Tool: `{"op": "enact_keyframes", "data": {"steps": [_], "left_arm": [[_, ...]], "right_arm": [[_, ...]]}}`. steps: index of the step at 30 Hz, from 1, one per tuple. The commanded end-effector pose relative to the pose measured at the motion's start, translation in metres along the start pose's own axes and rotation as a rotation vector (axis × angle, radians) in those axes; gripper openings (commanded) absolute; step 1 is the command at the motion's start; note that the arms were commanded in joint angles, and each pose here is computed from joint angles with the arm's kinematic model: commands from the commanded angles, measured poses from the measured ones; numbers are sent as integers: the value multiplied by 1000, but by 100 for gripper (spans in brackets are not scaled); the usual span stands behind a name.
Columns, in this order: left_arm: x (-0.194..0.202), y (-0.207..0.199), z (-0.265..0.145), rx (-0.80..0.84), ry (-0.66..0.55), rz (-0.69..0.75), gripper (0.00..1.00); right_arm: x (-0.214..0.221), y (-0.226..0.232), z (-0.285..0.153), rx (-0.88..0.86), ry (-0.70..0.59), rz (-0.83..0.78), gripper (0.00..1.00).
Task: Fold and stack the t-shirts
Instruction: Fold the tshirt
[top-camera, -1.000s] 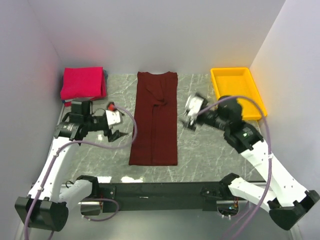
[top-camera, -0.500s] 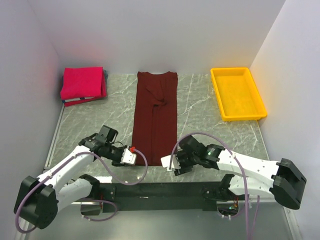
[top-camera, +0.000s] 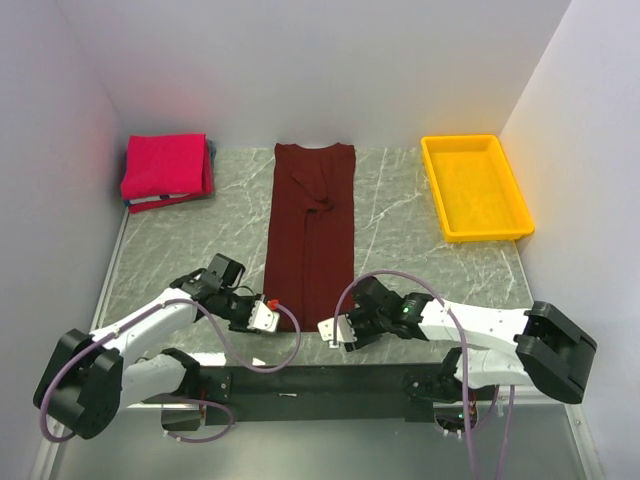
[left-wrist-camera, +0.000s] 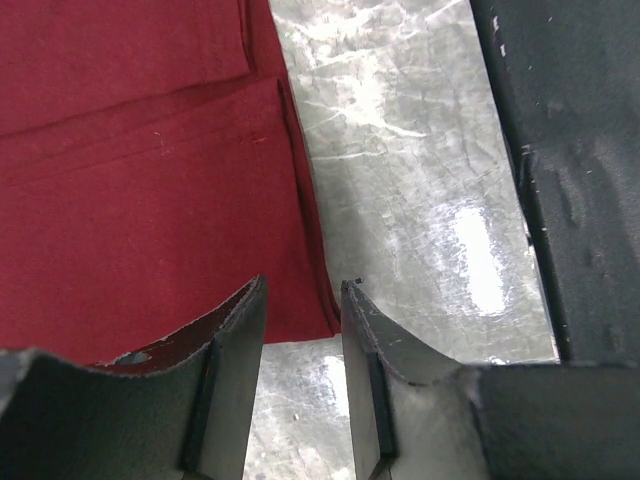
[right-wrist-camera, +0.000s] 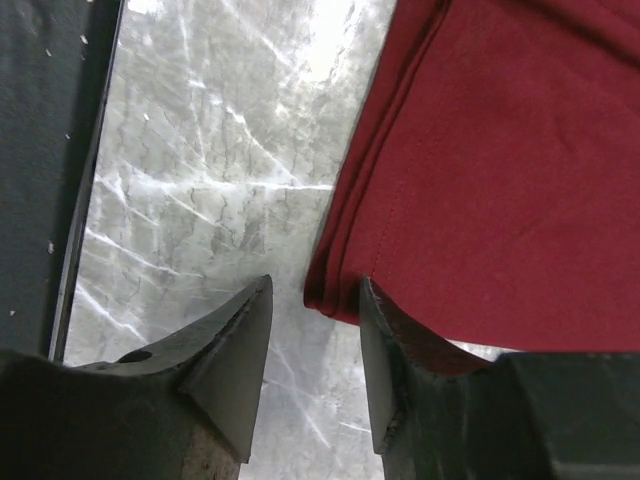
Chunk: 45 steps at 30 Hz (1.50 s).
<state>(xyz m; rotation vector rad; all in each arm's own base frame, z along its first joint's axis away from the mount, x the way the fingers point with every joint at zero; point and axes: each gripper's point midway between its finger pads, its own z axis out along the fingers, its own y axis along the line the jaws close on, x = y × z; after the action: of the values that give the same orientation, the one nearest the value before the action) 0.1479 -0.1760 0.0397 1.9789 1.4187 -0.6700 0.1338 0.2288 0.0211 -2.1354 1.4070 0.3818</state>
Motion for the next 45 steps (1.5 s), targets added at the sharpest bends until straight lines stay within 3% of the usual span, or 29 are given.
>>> {"op": "enact_keyframes", "data": {"steps": [1,4,11,17,22,26,29,40,45], "left_arm": [[0,4,4,6,-4,61,41],[3,3,5,21,10,85,41],[6,1,8,65,21,112,43],[18,0,11,84,65,114,41],[37,-4,15,118,135,90,36],[37,3,13,124,159,62,13],[21,13,7,87,124,56,2],[-40,-20,-5,138,3,95,1],[-56,-30,-13,140,-18,28,1]], "right_arm": [[5,-4,5,7,26,-21,46],[11,-4,8,6,53,-3,46],[18,-4,12,-33,106,21,32],[22,-5,12,-36,127,47,11],[21,-8,10,-27,131,56,0],[11,-17,4,4,105,81,0],[0,-24,-5,39,70,92,0],[-33,-9,-31,27,-20,109,0],[-52,11,-48,13,-76,117,0]]}}
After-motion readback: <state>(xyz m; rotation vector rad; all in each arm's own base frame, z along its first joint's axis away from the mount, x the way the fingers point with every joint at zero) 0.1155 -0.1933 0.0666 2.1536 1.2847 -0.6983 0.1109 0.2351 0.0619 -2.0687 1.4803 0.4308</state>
